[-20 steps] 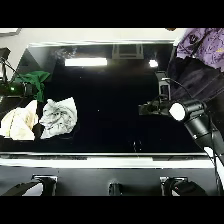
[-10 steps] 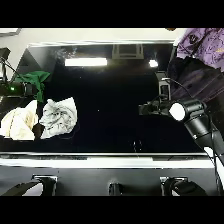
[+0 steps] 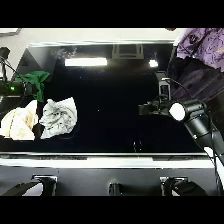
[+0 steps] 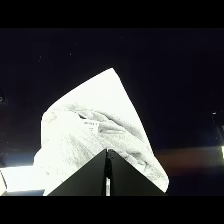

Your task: Fold the clothes and pants, and hang the long-sleeved shirts on hangers.

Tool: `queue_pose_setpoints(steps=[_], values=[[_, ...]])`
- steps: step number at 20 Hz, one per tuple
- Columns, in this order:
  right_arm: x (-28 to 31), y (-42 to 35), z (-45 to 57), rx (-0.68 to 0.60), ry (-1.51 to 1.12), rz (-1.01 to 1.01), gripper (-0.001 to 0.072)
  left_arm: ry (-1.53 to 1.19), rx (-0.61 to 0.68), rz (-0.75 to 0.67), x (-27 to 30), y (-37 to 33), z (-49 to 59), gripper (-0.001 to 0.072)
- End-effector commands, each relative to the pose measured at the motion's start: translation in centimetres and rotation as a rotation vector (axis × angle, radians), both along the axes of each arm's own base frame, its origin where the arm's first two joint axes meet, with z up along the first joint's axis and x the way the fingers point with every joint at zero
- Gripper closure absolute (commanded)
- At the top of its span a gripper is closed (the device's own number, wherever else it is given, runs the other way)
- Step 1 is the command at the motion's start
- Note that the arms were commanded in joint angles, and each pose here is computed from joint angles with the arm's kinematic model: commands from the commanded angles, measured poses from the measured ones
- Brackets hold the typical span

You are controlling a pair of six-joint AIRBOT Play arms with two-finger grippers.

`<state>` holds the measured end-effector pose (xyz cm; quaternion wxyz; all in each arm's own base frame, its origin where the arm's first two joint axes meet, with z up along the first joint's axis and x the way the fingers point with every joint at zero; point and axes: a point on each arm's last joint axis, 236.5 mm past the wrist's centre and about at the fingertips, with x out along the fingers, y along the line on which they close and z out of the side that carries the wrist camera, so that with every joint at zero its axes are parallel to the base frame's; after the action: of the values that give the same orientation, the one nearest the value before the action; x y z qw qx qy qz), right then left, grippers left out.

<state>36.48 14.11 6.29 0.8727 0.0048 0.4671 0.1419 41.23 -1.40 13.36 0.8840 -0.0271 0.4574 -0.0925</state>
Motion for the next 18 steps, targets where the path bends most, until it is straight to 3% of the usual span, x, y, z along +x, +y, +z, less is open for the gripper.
queue_pose_setpoints(steps=[1, 2, 3, 5, 11, 17, 18], values=[[0.0, 0.0, 0.1, 0.000, -0.002, 0.001, 0.0677, 0.000, 0.000, -0.001, 0.0, 0.0, 0.0, 0.0690], [0.0, 0.0, 0.1, -0.001, -0.002, 0.001, 0.0677, -0.003, 0.000, 0.002, 0.1, 0.0, 0.0, 0.0689], [0.0, 0.0, 0.1, 0.000, -0.002, 0.001, 0.0677, 0.011, -0.016, 0.021, 0.0, 0.0, -0.2, 0.0612], [0.0, 0.0, 0.1, 0.000, -0.002, 0.001, 0.0678, 0.098, -0.069, 0.088, -1.0, -0.3, -1.7, -0.0013], [-0.1, 0.0, 0.0, -0.001, 0.002, 0.001, 0.0678, 0.437, -0.126, 0.208, -6.7, -0.7, -14.7, -0.0013], [-0.1, 0.0, 0.0, -0.001, 0.002, 0.001, 0.0678, 0.382, -0.203, 0.319, -6.0, -1.1, -19.7, -0.0013], [-0.1, 0.0, 0.0, -0.001, 0.002, 0.001, 0.0678, 0.381, -0.238, 0.332, -5.6, -1.6, -19.9, 0.0073]])
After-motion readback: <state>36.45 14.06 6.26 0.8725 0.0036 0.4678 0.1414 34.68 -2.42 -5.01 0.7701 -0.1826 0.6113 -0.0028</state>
